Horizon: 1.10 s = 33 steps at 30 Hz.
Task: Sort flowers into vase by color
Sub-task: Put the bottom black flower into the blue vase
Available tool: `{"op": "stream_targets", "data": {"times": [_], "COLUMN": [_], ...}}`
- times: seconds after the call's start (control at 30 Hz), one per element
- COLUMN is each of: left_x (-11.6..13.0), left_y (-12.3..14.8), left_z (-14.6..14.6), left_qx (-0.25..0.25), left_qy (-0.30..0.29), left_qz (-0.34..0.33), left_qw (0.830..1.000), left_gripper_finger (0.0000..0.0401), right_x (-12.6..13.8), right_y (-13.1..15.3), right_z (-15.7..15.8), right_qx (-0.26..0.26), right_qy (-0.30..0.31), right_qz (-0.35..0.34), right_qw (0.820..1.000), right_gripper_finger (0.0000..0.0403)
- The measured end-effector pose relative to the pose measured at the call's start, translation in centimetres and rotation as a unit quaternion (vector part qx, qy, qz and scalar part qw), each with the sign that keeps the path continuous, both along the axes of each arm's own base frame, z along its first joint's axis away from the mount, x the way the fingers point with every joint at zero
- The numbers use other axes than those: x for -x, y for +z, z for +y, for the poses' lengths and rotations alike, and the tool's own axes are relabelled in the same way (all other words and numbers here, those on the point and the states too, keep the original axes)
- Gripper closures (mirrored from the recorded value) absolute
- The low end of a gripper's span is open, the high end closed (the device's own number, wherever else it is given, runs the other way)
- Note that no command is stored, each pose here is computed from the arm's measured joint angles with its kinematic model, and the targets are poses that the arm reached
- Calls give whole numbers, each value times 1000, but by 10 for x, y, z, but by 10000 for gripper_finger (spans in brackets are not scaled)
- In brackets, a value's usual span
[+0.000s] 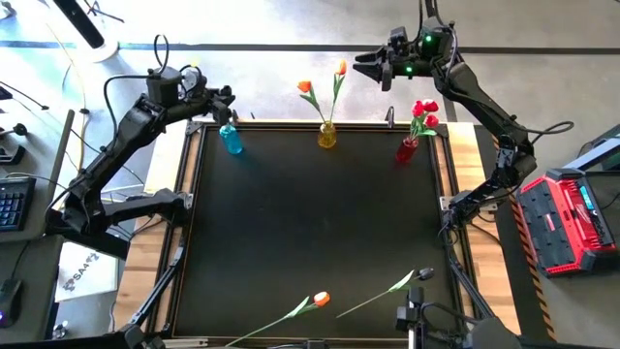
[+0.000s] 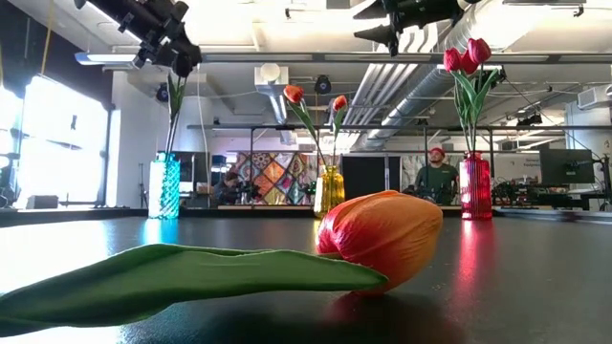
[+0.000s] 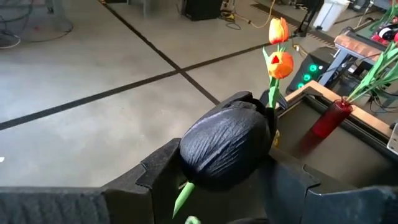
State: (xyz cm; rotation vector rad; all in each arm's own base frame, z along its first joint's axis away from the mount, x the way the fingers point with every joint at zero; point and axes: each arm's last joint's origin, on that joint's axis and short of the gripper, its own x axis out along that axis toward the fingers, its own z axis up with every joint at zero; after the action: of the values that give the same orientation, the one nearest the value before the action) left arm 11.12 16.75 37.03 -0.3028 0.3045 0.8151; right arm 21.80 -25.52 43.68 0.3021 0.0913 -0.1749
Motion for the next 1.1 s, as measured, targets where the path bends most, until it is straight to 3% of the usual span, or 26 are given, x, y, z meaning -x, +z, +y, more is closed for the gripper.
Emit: {"op": "stream_targets", "data": {"times": [0.33,0.5,0.77,0.97,1.1], "left_x": [1,3,-2,2,1], "left_y": [-4,-9,0,-13,-15], "left_z": [-2,-2,-3,-5,-7], "left_qx": [39,67,36,58,79], "left_qy": [10,49,25,44,25], "left_qz": [-4,8,-29,37,29], "left_qw": [999,997,999,997,996], "left_gripper_finger": [224,224,224,224,224], "right_x": [0,0,0,0,0], "right_y": [1,1,1,1,-1], "right_z": [-1,-2,-2,-1,-1], "right_qx": [7,8,8,6,1], "right_qy": [-21,-25,-25,-24,-23], "right_qz": [-2,-2,-2,0,6], "right_qw": [1000,1000,1000,1000,1000], "right_gripper_finger": [213,213,213,213,212]}}
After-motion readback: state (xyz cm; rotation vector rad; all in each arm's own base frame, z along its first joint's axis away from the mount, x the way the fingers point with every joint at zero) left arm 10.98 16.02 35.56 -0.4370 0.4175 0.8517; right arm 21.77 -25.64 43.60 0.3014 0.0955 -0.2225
